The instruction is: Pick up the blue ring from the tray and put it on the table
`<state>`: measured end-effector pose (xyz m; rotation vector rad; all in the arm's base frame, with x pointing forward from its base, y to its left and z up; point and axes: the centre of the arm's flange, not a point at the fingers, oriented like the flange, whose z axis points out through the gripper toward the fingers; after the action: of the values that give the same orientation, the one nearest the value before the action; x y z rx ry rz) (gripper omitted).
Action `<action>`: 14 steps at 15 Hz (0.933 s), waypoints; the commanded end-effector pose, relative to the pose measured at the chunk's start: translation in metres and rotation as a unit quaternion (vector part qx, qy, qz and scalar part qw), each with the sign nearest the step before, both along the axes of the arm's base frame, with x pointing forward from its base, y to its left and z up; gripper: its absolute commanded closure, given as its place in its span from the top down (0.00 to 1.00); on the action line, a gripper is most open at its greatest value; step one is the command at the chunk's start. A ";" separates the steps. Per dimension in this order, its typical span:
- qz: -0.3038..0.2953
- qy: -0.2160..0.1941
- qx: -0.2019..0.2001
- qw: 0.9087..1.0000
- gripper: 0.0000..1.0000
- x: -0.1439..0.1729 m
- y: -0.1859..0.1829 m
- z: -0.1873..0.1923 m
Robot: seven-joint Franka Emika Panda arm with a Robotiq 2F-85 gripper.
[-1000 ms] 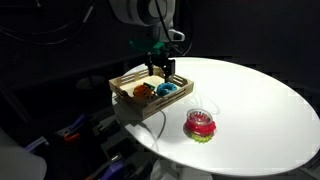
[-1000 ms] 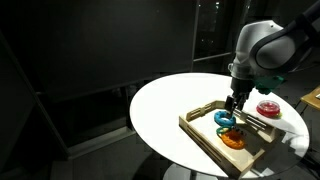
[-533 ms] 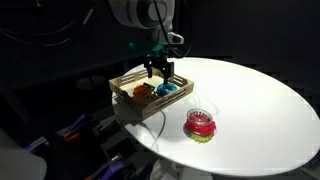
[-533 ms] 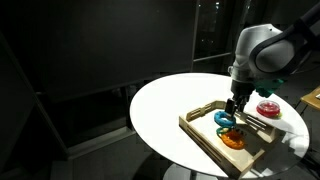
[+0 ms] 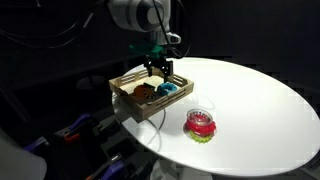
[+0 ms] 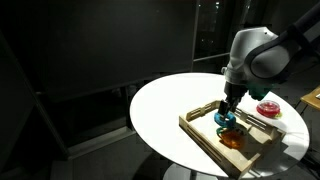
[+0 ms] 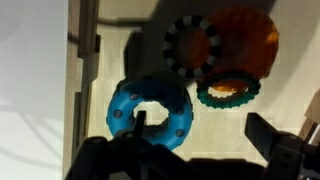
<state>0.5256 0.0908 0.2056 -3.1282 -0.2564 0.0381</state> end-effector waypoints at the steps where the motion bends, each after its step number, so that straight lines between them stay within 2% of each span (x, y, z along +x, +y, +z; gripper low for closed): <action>1: 0.003 -0.022 -0.007 1.000 1.00 0.014 0.003 -0.004; 11: 0.002 -0.024 -0.003 1.000 1.00 0.026 0.006 -0.028; 13: 0.002 -0.021 -0.004 1.000 0.91 0.027 0.006 -0.032; 14: 0.002 -0.019 -0.004 1.000 0.81 0.028 0.006 -0.033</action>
<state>0.5431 0.0947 0.1764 -3.1251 -0.2707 -0.0036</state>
